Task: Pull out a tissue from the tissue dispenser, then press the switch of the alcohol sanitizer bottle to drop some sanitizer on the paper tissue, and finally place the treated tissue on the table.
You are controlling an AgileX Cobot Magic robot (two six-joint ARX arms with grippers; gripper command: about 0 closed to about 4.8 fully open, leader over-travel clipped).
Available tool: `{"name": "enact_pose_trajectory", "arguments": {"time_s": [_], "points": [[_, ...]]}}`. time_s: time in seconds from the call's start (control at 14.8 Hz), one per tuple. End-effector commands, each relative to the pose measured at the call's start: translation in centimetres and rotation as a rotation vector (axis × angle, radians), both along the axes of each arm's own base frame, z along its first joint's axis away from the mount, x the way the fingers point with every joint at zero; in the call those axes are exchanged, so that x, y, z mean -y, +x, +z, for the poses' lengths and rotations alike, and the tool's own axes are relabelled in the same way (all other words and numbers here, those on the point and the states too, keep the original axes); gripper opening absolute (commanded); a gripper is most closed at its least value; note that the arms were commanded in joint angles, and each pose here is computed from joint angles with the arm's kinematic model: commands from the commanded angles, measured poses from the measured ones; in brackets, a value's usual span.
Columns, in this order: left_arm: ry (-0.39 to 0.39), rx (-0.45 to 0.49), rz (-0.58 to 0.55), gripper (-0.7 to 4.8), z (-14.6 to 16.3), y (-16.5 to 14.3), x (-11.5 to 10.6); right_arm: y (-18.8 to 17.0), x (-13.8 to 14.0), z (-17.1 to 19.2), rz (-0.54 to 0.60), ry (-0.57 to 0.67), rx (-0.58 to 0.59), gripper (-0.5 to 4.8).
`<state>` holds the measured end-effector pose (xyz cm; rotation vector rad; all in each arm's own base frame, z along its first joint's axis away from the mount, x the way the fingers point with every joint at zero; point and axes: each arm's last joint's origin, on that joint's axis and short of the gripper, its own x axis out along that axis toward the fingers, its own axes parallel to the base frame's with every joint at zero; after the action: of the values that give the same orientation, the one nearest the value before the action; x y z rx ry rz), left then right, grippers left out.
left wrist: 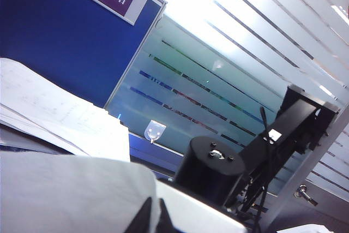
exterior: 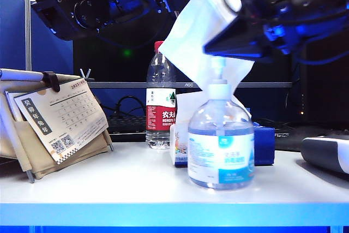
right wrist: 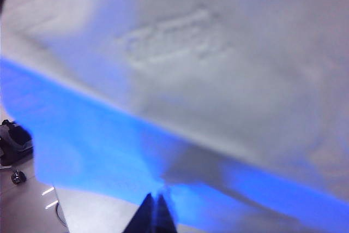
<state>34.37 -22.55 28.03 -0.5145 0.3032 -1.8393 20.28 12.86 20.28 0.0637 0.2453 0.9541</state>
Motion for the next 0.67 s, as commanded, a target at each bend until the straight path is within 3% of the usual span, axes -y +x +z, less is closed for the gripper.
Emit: {"name": "enact_pose_trajectory", "arguments": {"time_s": [0.07,0.2,0.4,0.67], "points": [[-0.014,0.029,-0.002,-0.06,0.5,-0.1,-0.1,0.2,-0.2,-2.5,0.001,-0.074,-0.128,-0.06],[-0.012,0.023,-0.003,-0.06,0.5,-0.1,-0.1,-0.1,-0.1,-0.3,0.039,0.023,-0.023,-0.06],[-0.008,0.025,-0.009,-0.06,0.6,0.0,-0.4,-1.3,0.8,5.4,-0.032,0.115,0.197,-0.06],[-0.007,0.027,-0.001,-0.06,0.6,0.2,-0.7,-1.0,0.7,5.8,-0.03,0.035,0.173,-0.06]]}}
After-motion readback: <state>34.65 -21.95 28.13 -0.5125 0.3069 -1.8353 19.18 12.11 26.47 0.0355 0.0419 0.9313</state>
